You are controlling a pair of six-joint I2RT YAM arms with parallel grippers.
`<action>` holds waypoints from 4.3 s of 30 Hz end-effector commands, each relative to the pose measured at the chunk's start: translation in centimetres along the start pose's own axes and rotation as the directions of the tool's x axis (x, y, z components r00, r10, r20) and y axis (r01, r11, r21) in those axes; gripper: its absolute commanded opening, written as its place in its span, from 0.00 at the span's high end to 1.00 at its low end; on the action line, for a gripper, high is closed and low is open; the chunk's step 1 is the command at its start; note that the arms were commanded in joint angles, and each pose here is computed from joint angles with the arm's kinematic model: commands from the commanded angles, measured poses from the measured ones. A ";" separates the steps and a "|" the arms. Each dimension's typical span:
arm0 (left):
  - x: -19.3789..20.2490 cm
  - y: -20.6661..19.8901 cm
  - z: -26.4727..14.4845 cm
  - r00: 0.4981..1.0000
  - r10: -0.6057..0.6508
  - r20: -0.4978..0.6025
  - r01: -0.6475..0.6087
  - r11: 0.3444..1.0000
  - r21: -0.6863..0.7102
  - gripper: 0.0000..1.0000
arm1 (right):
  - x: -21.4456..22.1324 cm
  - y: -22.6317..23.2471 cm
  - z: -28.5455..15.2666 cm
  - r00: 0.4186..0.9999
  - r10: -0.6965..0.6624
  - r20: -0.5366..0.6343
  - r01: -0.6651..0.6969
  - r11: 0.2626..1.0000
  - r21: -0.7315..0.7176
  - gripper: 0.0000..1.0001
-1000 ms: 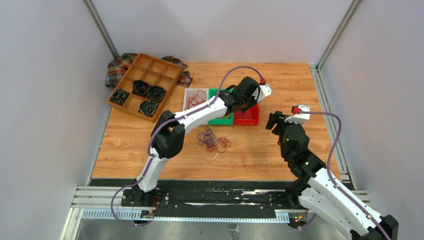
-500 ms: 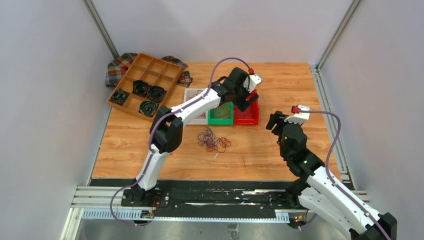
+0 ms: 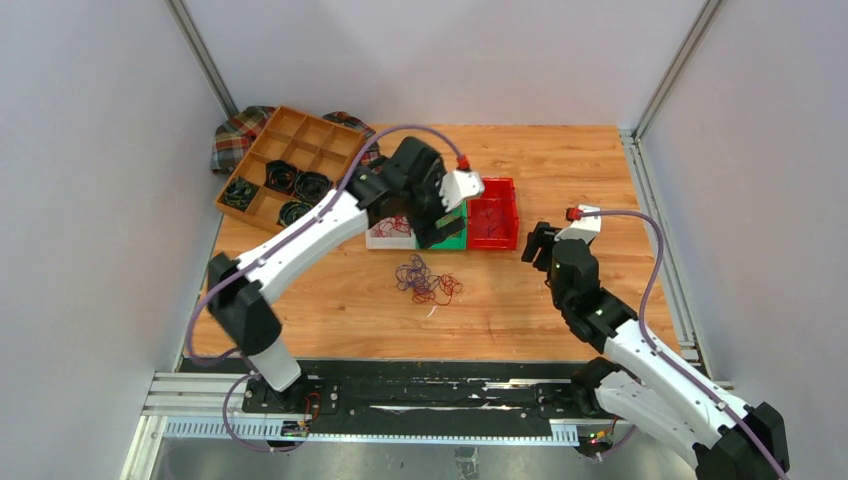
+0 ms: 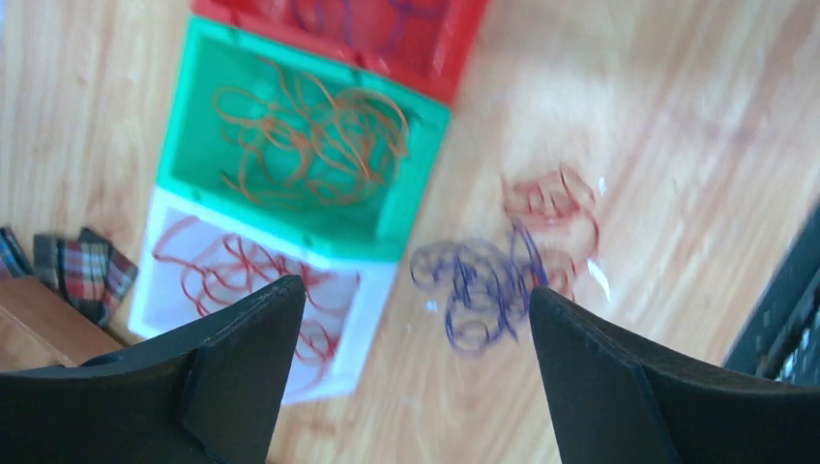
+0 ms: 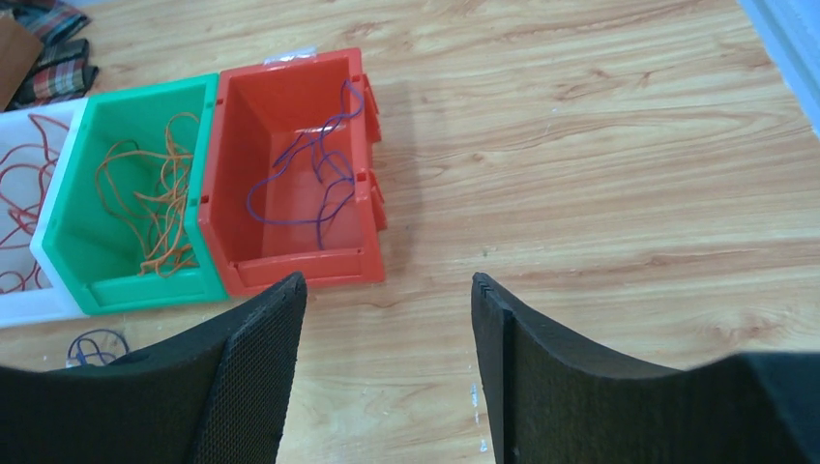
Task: Untangle the cables
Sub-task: Place the cable in the bin, then untie the cable.
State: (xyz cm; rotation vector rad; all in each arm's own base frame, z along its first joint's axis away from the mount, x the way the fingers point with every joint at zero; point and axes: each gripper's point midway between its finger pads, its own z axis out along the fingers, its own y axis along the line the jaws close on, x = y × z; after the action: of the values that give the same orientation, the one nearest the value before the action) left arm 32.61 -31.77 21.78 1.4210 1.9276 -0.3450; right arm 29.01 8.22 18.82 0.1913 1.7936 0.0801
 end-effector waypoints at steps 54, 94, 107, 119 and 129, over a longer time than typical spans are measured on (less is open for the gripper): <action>9.7 -2.7 -4.9 0.885 -0.465 -0.035 0.464 0.873 0.151 0.99 | -0.8 8.8 -1.9 0.999 0.027 -0.041 -0.042 0.905 -0.423 0.58; 1.6 -7.6 -14.8 0.915 -0.383 0.126 0.306 0.864 0.400 0.99 | -4.1 27.1 -5.7 0.976 -0.050 0.212 0.189 0.679 -0.709 0.33; -0.8 -9.2 -17.4 0.928 -0.334 0.163 0.209 0.832 0.513 0.99 | -0.5 26.8 -3.7 0.979 -0.015 0.201 0.150 0.722 -0.676 0.33; -4.3 -7.2 -20.8 0.937 -0.245 0.249 0.120 0.895 0.430 0.99 | 6.5 25.0 -2.6 0.996 -0.051 0.074 0.088 0.742 -0.664 0.36; -8.4 -3.4 -24.4 0.912 -0.127 0.391 0.044 0.976 0.215 1.00 | 9.4 23.9 -2.4 0.997 -0.070 0.018 0.065 0.754 -0.654 0.44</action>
State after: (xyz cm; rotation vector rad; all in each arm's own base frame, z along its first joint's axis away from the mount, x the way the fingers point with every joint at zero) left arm 20.52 -25.07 42.37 1.3027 1.6826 -0.9190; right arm 26.98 33.69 14.35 -0.4299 1.6772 0.6354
